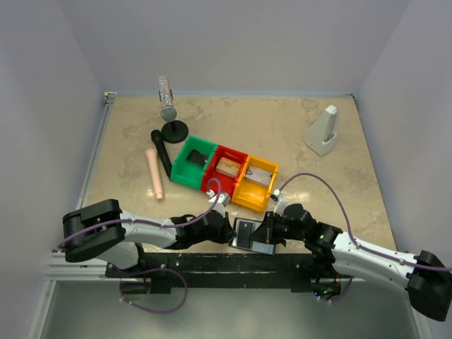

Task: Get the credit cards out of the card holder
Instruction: Remove the credit card from the card holder.

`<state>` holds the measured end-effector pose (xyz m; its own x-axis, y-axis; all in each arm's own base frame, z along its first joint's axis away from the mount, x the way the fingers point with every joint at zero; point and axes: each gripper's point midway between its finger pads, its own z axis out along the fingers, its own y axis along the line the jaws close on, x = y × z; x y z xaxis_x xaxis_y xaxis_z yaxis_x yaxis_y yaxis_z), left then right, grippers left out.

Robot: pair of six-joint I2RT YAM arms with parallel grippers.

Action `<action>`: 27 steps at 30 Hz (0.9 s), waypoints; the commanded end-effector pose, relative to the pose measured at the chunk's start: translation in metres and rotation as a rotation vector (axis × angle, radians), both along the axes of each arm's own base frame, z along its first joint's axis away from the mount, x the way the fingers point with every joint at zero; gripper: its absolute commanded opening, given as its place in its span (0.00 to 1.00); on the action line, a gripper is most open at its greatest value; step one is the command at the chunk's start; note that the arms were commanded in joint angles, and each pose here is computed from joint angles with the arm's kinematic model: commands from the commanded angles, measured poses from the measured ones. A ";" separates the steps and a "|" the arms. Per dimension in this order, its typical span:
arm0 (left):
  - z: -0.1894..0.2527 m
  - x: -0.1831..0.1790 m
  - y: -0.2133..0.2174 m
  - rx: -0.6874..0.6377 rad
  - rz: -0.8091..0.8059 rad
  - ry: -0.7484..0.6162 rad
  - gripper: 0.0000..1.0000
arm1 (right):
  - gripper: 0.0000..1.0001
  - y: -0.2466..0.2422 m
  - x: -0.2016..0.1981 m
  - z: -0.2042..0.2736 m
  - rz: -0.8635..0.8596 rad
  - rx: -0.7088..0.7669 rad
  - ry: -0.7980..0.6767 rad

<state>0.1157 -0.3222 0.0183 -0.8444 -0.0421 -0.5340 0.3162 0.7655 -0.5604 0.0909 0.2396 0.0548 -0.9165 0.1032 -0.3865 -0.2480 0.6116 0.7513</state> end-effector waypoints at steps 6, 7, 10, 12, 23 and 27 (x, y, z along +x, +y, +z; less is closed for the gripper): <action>-0.029 -0.005 0.026 0.120 0.013 0.032 0.00 | 0.10 0.002 0.004 0.012 -0.010 0.033 -0.041; -0.029 -0.005 0.025 0.120 0.013 0.032 0.00 | 0.10 0.002 0.004 0.012 -0.010 0.034 -0.042; -0.031 -0.005 0.026 0.122 0.013 0.034 0.00 | 0.10 0.002 0.004 0.012 -0.010 0.032 -0.039; -0.030 -0.006 0.025 0.119 0.012 0.033 0.00 | 0.09 0.002 0.004 0.011 -0.012 0.032 -0.039; -0.031 -0.005 0.027 0.120 0.019 0.036 0.00 | 0.00 0.001 0.005 0.012 -0.017 0.033 -0.040; -0.034 -0.006 0.030 0.119 0.024 0.045 0.00 | 0.00 -0.002 0.003 0.013 -0.019 0.025 -0.041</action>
<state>0.1157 -0.3221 0.0180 -0.8446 -0.0438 -0.5336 0.3154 0.7646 -0.5621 0.0902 0.2368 0.0581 -0.9120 0.1105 -0.3950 -0.2520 0.6088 0.7522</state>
